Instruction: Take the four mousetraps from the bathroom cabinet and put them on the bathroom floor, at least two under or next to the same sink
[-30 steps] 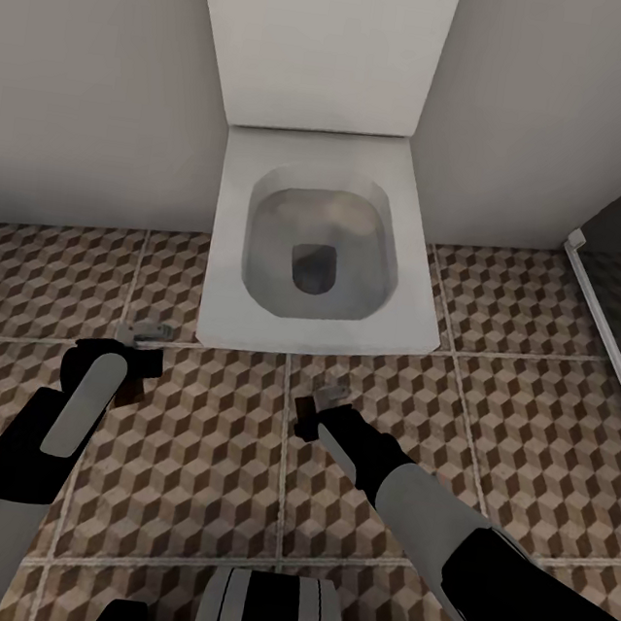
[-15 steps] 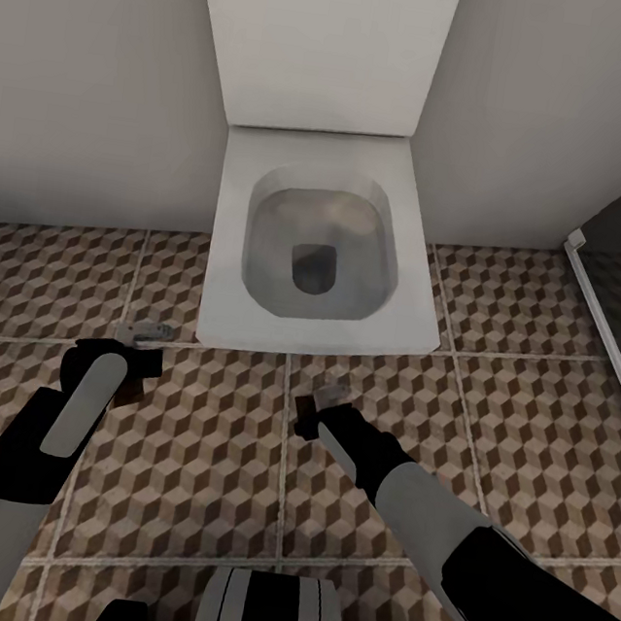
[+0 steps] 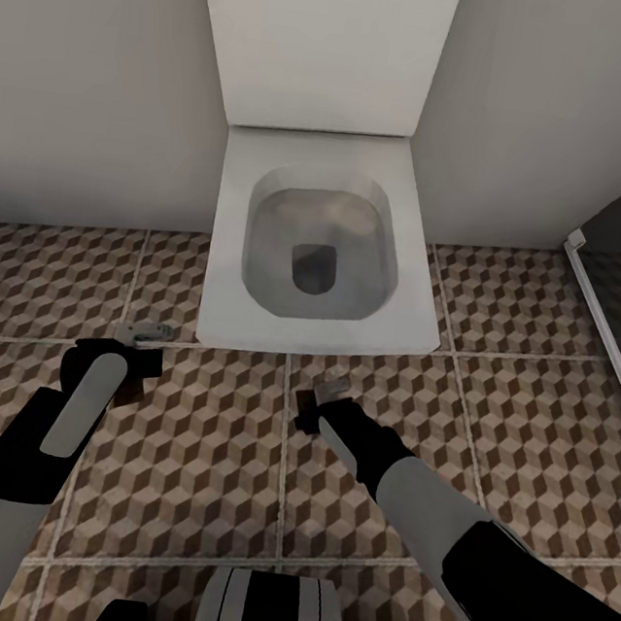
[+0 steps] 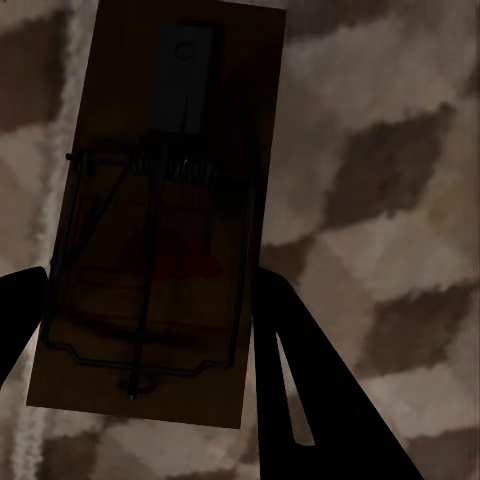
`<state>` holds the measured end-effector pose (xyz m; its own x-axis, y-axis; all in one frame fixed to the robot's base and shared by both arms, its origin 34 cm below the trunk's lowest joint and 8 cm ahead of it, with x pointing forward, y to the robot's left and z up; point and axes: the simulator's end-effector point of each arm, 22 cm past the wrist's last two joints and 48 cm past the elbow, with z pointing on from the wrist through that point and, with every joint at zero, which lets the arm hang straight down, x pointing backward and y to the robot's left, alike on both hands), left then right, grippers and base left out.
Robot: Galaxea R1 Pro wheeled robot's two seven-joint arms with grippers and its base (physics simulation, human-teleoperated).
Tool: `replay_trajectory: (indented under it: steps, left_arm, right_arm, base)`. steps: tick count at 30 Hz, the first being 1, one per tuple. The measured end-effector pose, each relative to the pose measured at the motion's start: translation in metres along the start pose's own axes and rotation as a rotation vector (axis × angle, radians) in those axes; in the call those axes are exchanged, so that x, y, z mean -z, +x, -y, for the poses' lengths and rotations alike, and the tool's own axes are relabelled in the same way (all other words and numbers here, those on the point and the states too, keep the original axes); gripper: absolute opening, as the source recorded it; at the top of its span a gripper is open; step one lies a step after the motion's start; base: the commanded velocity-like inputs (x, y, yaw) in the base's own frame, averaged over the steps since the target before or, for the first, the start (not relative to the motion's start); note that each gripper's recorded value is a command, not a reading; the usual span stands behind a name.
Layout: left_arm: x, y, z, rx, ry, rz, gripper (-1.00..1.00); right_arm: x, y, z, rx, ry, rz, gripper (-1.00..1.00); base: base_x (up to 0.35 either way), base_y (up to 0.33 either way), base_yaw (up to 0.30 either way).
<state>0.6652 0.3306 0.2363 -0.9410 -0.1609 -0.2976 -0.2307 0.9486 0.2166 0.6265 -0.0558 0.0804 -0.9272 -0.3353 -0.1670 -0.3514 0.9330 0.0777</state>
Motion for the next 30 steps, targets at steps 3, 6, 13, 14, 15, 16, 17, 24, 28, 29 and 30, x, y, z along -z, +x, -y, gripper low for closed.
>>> replay_trajectory:
  steps: [3, 6, 13, 14, 15, 16, 17, 24, 28, 29, 30]
  left_arm:
    - [0.0002, -0.0002, 0.0002, 0.0, 0.0, 0.001, -1.0]
    - [0.0002, -0.0002, 0.0002, 0.0, 0.0, 0.001, -1.0]
    - [0.0006, -0.0004, 0.0008, 0.001, 0.002, 0.001, -1.0]
    - [0.0007, -0.0005, 0.0008, 0.001, 0.002, 0.002, -1.0]
    - [0.0007, -0.0004, 0.0008, 0.001, 0.002, 0.001, -1.0]
    - [0.0007, -0.0005, 0.0009, 0.001, 0.002, 0.002, -1.0]
    - [0.0007, -0.0005, 0.0009, 0.001, 0.002, 0.002, -1.0]
    - [0.0006, -0.0004, 0.0008, 0.001, 0.002, 0.001, -1.0]
    - [0.0006, -0.0005, 0.0008, 0.001, 0.002, 0.002, -1.0]
    - [0.0006, -0.0005, 0.0008, 0.001, 0.002, 0.002, -1.0]
    - [0.0006, -0.0005, 0.0008, 0.001, 0.002, 0.002, -1.0]
  right_arm:
    - [0.0004, -0.0015, 0.0005, 0.0, 0.001, 0.002, -1.0]
    - [0.0005, -0.0023, 0.0009, 0.001, 0.001, 0.002, -1.0]
    - [0.0007, -0.0028, 0.0013, 0.0, 0.002, 0.003, -1.0]
    - [0.0007, -0.0028, 0.0014, 0.0, 0.002, 0.003, -1.0]
    - [0.0008, -0.0028, 0.0014, 0.0, 0.002, 0.003, -1.0]
    - [0.0007, -0.0028, 0.0014, 0.0, 0.002, 0.003, -1.0]
    - [0.0007, -0.0028, 0.0014, 0.0, 0.002, 0.003, -1.0]
    - [0.0006, -0.0028, 0.0015, 0.001, 0.002, 0.002, -1.0]
    - [0.0006, -0.0028, 0.0015, 0.001, 0.002, 0.002, -1.0]
    - [0.0006, -0.0028, 0.0015, 0.001, 0.002, 0.002, -1.0]
    - [0.0006, -0.0028, 0.0015, 0.001, 0.002, 0.002, -1.0]
  base:
    - [0.0, 0.0, 0.0]
    - [0.0, 0.0, 0.0]
    - [0.027, 0.007, 0.0]
    - [0.113, 0.034, 0.0]
    - [0.102, 0.027, 0.0]
    - [0.082, 0.022, 0.0]
    - [0.065, 0.017, 0.0]
    - [0.029, 0.008, 0.0]
    - [0.007, 0.002, 0.0]
    - [0.004, 0.001, 0.0]
    - [0.004, 0.001, 0.0]
